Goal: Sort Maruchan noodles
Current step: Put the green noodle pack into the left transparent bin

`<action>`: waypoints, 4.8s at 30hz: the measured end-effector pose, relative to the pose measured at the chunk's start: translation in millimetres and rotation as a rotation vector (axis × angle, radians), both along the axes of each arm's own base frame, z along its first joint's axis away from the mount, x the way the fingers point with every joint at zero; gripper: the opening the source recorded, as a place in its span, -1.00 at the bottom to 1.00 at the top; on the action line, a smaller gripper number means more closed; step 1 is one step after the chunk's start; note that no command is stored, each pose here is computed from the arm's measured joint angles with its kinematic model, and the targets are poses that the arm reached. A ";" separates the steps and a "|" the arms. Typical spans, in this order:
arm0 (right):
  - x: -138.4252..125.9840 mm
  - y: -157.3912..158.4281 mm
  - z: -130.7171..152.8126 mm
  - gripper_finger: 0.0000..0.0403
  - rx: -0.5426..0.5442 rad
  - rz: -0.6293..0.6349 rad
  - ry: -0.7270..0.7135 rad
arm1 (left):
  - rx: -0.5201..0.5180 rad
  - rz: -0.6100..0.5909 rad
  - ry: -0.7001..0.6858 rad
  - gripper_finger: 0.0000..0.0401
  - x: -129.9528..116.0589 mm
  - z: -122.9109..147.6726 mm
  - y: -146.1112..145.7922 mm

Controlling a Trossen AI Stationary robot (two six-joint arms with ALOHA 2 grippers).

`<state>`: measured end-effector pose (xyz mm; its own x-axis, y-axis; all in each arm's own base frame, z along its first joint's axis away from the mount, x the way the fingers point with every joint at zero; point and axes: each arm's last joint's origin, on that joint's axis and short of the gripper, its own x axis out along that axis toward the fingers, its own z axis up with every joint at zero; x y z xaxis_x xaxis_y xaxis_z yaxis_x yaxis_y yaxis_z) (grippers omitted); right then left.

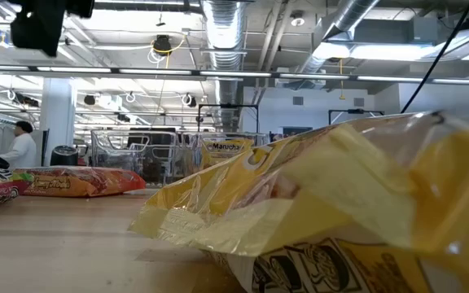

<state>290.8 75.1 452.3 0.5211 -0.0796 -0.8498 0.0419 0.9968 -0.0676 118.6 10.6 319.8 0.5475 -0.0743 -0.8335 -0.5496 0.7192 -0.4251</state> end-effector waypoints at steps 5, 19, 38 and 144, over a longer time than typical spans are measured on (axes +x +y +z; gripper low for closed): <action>3.7 14.3 -19.9 -0.49 -0.019 0.032 0.079 | -0.088 -0.031 0.081 -0.17 2.9 -29.5 -2.0; 10.4 27.3 -61.2 -0.49 -0.030 -0.002 0.220 | -0.212 -0.058 0.114 -0.17 12.1 -89.6 -5.2; 13.8 28.0 -64.1 -0.49 -0.031 0.015 0.205 | -0.354 -0.074 0.086 -0.17 17.2 -151.3 -27.9; 173.3 -13.9 -220.8 -0.50 0.587 0.247 0.221 | -0.329 -0.152 -0.271 -1.00 77.5 -170.6 -60.7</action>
